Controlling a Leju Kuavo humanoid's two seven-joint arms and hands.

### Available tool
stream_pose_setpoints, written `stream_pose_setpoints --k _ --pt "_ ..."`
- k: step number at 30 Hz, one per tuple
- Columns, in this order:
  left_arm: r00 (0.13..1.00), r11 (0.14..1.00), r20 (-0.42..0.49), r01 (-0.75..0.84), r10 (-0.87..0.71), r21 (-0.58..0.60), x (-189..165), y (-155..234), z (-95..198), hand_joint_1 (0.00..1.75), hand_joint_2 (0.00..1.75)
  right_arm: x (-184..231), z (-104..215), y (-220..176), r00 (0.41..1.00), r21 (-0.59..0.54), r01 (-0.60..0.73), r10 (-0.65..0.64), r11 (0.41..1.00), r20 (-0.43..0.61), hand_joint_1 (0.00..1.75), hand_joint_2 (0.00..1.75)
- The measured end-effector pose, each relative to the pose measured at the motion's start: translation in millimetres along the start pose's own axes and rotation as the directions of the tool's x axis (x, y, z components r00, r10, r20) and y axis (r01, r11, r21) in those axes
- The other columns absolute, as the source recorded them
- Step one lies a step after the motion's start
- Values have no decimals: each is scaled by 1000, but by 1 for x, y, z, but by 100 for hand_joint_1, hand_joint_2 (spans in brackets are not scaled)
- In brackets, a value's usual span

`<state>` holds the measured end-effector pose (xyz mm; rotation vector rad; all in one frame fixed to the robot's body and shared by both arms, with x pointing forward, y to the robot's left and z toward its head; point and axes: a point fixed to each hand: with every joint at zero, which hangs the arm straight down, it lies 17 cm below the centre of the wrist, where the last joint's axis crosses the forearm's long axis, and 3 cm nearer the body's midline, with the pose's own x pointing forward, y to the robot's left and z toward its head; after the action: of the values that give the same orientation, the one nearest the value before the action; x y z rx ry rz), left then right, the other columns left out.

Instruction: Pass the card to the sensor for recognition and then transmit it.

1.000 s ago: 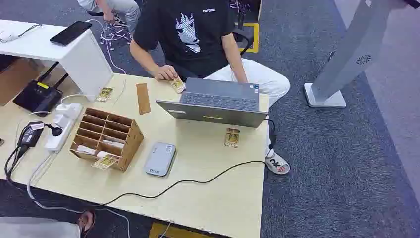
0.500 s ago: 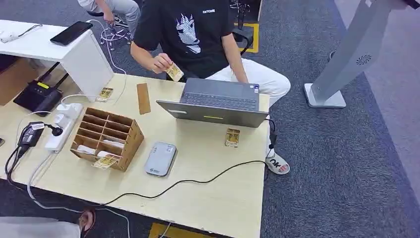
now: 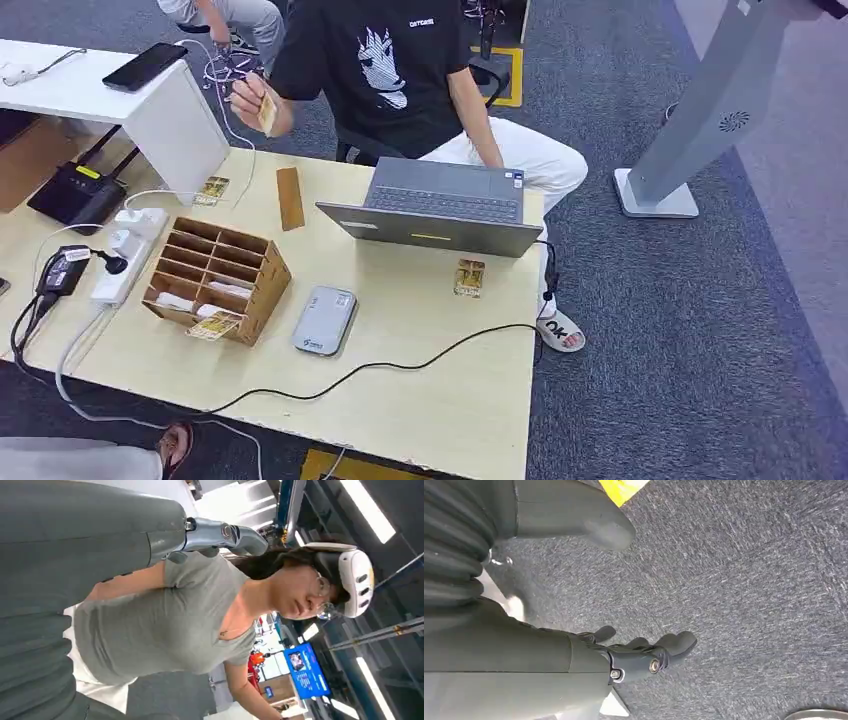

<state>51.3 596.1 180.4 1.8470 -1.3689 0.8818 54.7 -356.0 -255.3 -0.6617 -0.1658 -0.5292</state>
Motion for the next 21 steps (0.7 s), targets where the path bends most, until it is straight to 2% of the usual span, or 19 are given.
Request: stream_pose_setpoints --k 2,5,9,12,15,21 --pt "997 999 81 -10 14 -39 26 -6 -6 0 175 0 0 1 1000 4 0 0 1000 0 0 175" --pt "970 992 234 -34 61 -121 84 -24 -3 0 175 -2 1 2 1000 8 -5 5 1000 -11 0 175" --pt "905 955 355 -143 233 -260 153 -51 12 0 175 -6 3 7 999 26 -20 21 999 -30 0 175" --pt "847 923 430 -163 312 -350 187 -70 24 0 175 -9 4 10 998 39 -36 38 999 -40 0 175" --pt "789 870 459 -183 408 -459 213 -102 40 0 175 -8 5 13 998 51 -48 50 998 -38 0 175" --pt "772 835 491 -93 405 -542 231 -177 49 0 175 -3 6 17 997 64 -71 73 995 -22 0 175"
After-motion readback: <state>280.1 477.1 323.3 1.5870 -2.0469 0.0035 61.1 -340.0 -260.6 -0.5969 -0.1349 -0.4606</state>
